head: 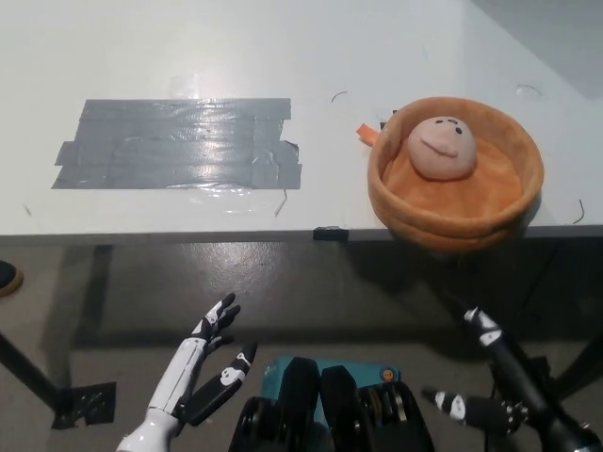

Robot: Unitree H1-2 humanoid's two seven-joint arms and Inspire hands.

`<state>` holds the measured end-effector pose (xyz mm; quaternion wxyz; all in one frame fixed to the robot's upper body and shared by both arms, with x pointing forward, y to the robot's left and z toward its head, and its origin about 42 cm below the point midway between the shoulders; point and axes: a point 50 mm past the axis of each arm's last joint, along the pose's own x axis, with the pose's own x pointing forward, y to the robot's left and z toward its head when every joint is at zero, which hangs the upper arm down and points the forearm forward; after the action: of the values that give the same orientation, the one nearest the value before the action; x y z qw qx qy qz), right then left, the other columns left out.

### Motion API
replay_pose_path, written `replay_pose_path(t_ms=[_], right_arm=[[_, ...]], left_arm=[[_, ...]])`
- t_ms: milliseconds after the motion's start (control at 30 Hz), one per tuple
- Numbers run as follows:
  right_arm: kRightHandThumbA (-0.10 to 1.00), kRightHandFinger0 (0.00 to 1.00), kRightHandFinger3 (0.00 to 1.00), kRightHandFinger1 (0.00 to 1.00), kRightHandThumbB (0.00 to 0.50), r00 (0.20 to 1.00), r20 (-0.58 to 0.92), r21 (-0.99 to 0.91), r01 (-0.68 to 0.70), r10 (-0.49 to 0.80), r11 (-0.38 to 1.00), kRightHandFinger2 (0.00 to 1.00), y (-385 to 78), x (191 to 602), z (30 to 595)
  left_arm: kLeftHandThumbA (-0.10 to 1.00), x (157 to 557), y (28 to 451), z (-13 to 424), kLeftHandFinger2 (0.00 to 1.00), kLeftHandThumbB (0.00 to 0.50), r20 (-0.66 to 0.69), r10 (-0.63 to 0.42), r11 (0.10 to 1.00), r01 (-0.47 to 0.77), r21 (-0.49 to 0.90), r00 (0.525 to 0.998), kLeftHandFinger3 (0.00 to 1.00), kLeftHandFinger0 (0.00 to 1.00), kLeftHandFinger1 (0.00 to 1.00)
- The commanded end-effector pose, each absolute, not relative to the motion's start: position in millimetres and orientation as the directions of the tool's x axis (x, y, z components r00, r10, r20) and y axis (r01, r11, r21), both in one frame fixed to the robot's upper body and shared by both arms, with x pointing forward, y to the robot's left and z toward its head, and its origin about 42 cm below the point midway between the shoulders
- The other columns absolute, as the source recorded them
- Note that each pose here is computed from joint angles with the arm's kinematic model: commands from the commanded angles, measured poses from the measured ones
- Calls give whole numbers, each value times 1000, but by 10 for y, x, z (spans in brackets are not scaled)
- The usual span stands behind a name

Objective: An emotional support dumpling is kept in a soft plate infront in the middle of the desk infront of the robot. The robot extends its right arm to pick up the dumpling and hands it to a person

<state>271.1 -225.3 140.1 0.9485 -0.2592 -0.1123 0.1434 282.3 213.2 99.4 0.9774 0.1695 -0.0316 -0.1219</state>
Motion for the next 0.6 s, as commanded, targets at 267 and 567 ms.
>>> replay_pose_path(t_ms=[267,567], right_arm=[[914,1000,1000,1000,328,825,415,-706,27,383,708,1000,-2539,3223,3535],[1000,1000,1000,1000,386,912,119,-847,-113,392,519,1000,-2369,4533,3840]], left_arm=[[679,2935,2101,1216,982,49,113,-287,900,228,371,951,1000,919,982],[697,2980,2108,1252,983,45,127,-291,899,225,376,948,1000,922,972]])
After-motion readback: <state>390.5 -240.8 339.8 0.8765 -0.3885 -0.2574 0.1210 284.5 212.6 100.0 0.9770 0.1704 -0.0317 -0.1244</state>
